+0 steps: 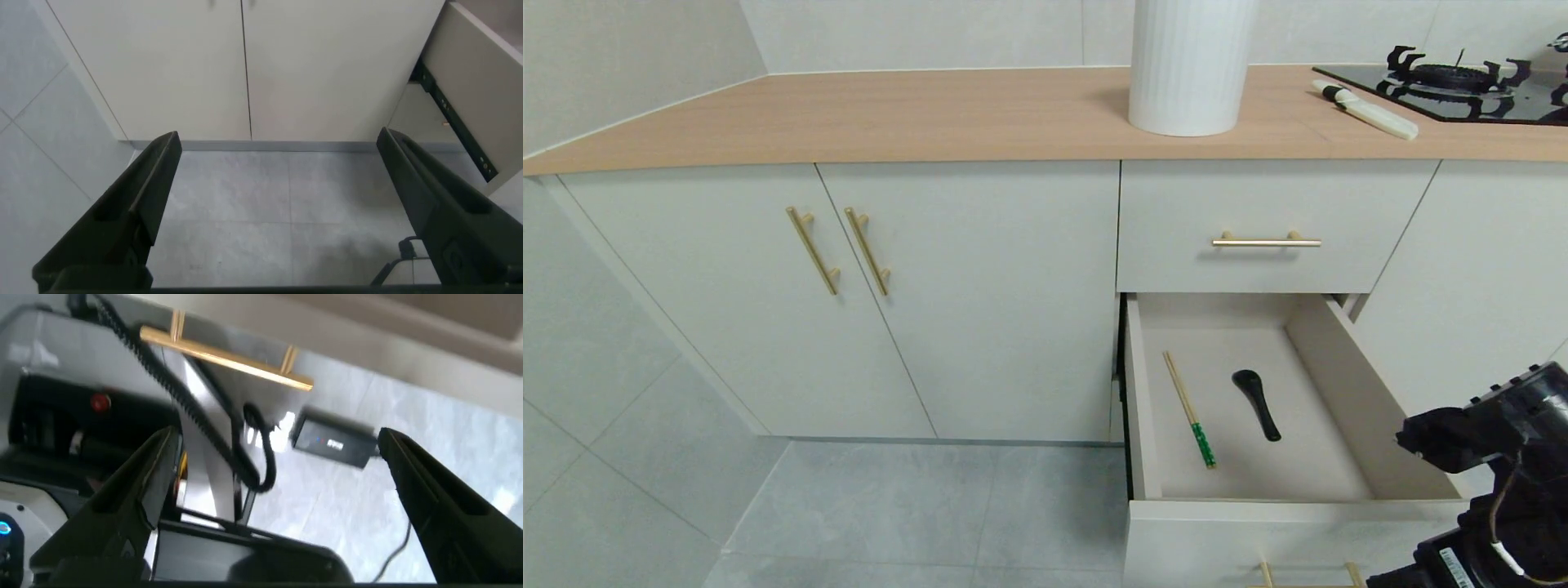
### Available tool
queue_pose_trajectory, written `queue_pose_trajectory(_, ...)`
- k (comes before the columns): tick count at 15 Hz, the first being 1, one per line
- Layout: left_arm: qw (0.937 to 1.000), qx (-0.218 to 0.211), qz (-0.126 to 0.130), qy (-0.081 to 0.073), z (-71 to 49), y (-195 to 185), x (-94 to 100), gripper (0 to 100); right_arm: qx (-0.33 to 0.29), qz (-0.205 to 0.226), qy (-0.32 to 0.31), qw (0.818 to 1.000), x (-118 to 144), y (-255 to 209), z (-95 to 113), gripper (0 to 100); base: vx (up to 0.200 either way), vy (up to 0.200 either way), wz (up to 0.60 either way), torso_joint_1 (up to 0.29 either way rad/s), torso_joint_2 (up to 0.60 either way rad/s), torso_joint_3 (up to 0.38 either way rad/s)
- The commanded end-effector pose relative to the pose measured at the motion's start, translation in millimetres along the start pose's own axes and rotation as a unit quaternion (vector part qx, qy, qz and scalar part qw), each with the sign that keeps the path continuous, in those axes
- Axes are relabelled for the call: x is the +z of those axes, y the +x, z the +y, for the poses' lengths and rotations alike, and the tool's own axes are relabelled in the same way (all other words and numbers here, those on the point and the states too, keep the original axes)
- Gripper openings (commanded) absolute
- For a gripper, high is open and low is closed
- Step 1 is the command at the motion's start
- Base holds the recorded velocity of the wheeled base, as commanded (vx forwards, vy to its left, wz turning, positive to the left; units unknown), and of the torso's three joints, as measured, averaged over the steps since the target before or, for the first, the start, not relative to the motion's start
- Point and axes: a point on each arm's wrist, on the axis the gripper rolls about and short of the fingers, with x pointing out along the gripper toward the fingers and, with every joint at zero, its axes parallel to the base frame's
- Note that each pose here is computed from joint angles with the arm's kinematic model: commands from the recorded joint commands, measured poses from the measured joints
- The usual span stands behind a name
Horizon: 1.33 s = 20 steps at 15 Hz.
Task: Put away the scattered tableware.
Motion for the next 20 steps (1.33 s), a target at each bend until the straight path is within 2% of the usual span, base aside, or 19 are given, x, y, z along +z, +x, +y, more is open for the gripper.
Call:
queue_pose_trajectory(1,1.0000,0.000,0.000,0.000,0.0,0.0,0.2,100,-0.005,0.042,-0.002,0.999,3.9,20.5,7.9,100,0.000,0.000,0.00,0.000,0.00,0.000)
queue_pose_trajectory(2,1.0000,0.000,0.001,0.000,0.0,0.1,-0.2,100,-0.007,0.042,0.009,0.999,7.0,26.2,9.1,100,0.000,0.000,0.00,0.000,0.00,0.000)
queue_pose_trajectory(7,1.0000,0.000,0.000,0.000,0.0,0.0,0.2,100,-0.002,-0.025,0.072,0.997,21.2,34.4,12.1,100,0.000,0.000,0.00,0.000,0.00,0.000)
queue_pose_trajectory(13,1.0000,0.000,0.001,0.000,0.0,0.1,-0.2,100,-0.034,-0.064,0.087,0.994,28.6,35.1,9.7,100,0.000,0.000,0.00,0.000,0.00,0.000)
queue_pose_trajectory(17,1.0000,0.000,0.000,0.000,0.0,0.0,0.2,100,-0.036,-0.105,0.106,0.988,52.9,50.3,4.8,100,0.000,0.000,0.00,0.000,0.00,0.000)
queue_pose_trajectory(18,1.0000,0.000,0.001,0.000,0.0,0.1,-0.2,100,-0.037,-0.106,0.107,0.988,53.4,50.6,4.6,100,0.000,0.000,0.00,0.000,0.00,0.000)
queue_pose_trajectory(20,1.0000,0.000,0.001,0.000,0.0,0.1,-0.2,100,-0.049,-0.105,0.103,0.988,71.5,63.0,-1.6,100,0.000,0.000,0.00,0.000,0.00,0.000)
